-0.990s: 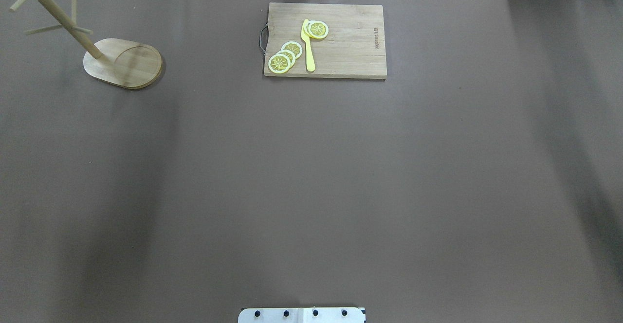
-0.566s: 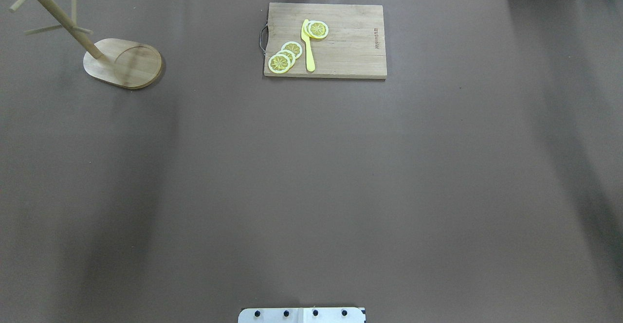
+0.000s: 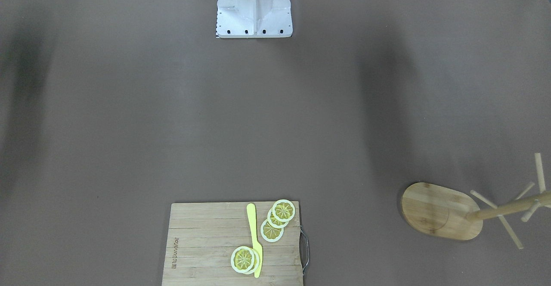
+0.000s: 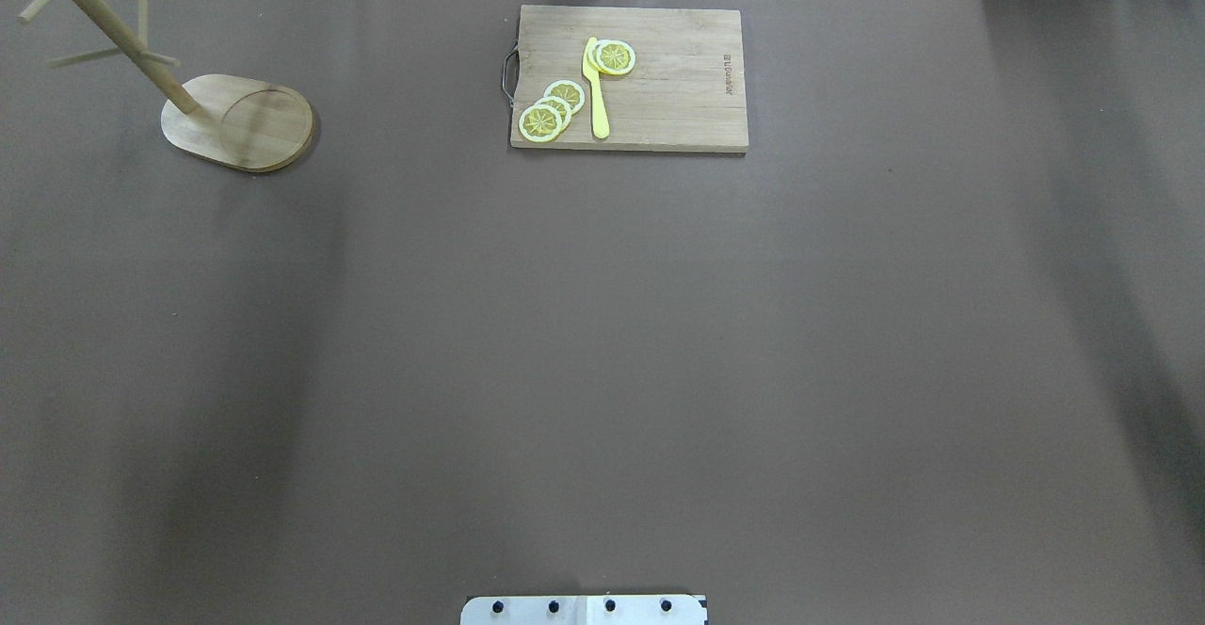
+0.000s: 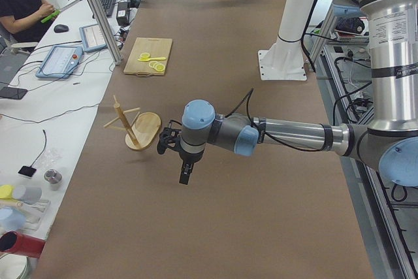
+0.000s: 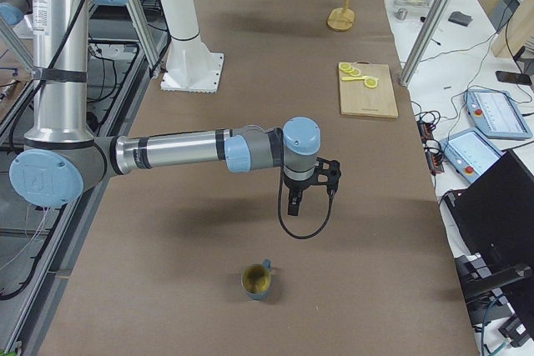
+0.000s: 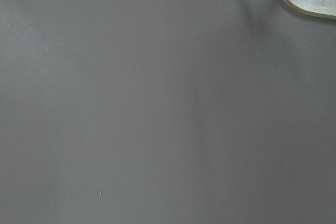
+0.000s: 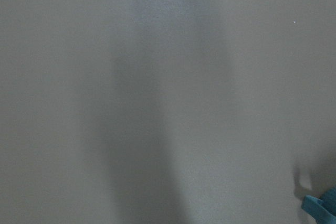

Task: Hang cup on storage rack

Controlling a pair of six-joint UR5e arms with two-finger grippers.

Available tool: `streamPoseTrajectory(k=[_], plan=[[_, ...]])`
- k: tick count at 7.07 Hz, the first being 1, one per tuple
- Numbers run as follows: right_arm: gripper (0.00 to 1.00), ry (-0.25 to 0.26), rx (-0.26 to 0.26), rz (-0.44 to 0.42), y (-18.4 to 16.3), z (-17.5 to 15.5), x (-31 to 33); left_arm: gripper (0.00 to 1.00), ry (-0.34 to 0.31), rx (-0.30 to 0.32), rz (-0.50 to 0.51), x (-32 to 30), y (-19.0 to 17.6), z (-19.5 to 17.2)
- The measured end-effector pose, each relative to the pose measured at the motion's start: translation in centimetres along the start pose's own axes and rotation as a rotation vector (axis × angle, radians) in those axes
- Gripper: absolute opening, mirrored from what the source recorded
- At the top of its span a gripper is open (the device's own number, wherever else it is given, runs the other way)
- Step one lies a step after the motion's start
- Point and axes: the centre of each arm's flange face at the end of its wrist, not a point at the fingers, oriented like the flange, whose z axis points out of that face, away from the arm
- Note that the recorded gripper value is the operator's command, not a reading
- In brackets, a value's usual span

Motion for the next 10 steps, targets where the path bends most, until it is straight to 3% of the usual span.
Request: streamPoseTrajectory(k=[10], plan=[[1.0, -0.005, 0.003, -0.005, -0.2, -0.17, -0.32, 0.98, 0.001, 0.001, 0.0, -0.24, -0.35, 0.33]])
